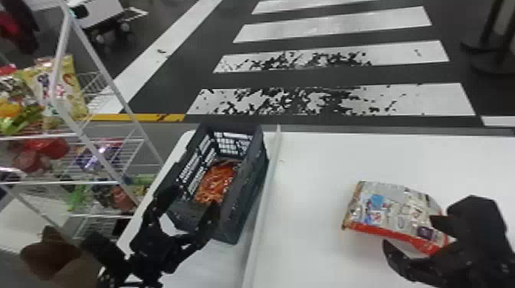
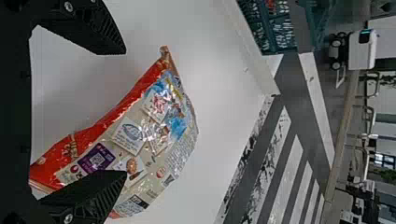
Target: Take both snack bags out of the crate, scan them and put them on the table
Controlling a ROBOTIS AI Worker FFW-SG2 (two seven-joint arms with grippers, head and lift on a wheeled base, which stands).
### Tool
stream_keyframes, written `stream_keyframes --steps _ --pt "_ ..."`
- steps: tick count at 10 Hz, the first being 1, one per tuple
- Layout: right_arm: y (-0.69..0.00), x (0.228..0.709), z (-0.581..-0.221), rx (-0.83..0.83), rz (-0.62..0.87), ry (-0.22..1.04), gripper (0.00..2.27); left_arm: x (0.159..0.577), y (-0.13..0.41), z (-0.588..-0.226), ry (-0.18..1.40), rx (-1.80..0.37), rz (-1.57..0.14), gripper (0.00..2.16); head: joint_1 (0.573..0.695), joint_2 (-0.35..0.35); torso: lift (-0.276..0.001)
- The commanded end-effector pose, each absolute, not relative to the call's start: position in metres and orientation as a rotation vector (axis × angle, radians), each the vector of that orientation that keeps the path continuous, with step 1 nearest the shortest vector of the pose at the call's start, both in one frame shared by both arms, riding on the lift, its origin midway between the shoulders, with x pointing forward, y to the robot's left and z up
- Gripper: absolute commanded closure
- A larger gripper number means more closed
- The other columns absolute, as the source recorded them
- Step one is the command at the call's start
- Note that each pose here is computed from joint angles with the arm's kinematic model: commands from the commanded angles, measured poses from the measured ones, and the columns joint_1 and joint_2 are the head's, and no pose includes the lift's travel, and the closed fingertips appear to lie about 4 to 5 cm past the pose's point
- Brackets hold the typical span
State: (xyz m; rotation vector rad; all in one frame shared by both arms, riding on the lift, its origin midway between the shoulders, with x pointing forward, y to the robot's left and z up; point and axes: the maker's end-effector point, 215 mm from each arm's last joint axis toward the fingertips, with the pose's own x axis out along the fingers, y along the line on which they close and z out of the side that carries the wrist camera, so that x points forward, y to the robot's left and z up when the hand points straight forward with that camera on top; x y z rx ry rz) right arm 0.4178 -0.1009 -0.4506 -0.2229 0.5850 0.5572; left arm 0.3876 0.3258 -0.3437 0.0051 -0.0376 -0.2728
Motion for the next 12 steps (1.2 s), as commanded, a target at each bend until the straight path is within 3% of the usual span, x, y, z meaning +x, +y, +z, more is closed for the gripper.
stream_keyframes --steps 1,3,4,5,6,7,10,12 --pt "-0.093 0.43 -0.431 -0.106 0.57 0.532 0.08 0.388 0.325 -0.344 -0.039 0.003 -0.273 0.08 0.695 0.306 -0.092" --pt "-0.081 0.446 -0.414 0.025 0.574 0.49 0.16 0.388 0.324 -0.344 -0.039 0.001 -0.275 0.08 0.695 0.314 -0.092" --pt "-0.076 0.453 -0.411 0.064 0.574 0.478 0.38 0.388 0.324 -0.343 -0.04 0.001 -0.275 0.08 0.695 0.318 -0.092" --pt "-0.074 0.46 -0.409 0.073 0.565 0.457 0.89 0.387 0.324 -0.343 -0.041 0.002 -0.275 0.08 0.695 0.319 -0.092" --pt "-0.077 0.464 -0.413 0.077 0.54 0.456 1.89 0.387 0.324 -0.341 -0.049 0.005 -0.276 0.08 0.695 0.321 -0.092" --pt "-0.084 0.469 -0.421 0.073 0.501 0.457 2.26 0.387 0.323 -0.339 -0.055 0.007 -0.278 0.08 0.695 0.32 -0.092" --pt "-0.094 0.502 -0.403 -0.043 0.416 0.265 2.26 0.384 0.322 -0.343 -0.044 0.009 -0.281 0.08 0.695 0.297 -0.092" --pt "-0.1 0.518 -0.417 -0.072 0.371 0.234 2.26 0.382 0.323 -0.345 -0.038 0.007 -0.279 0.08 0.695 0.275 -0.092"
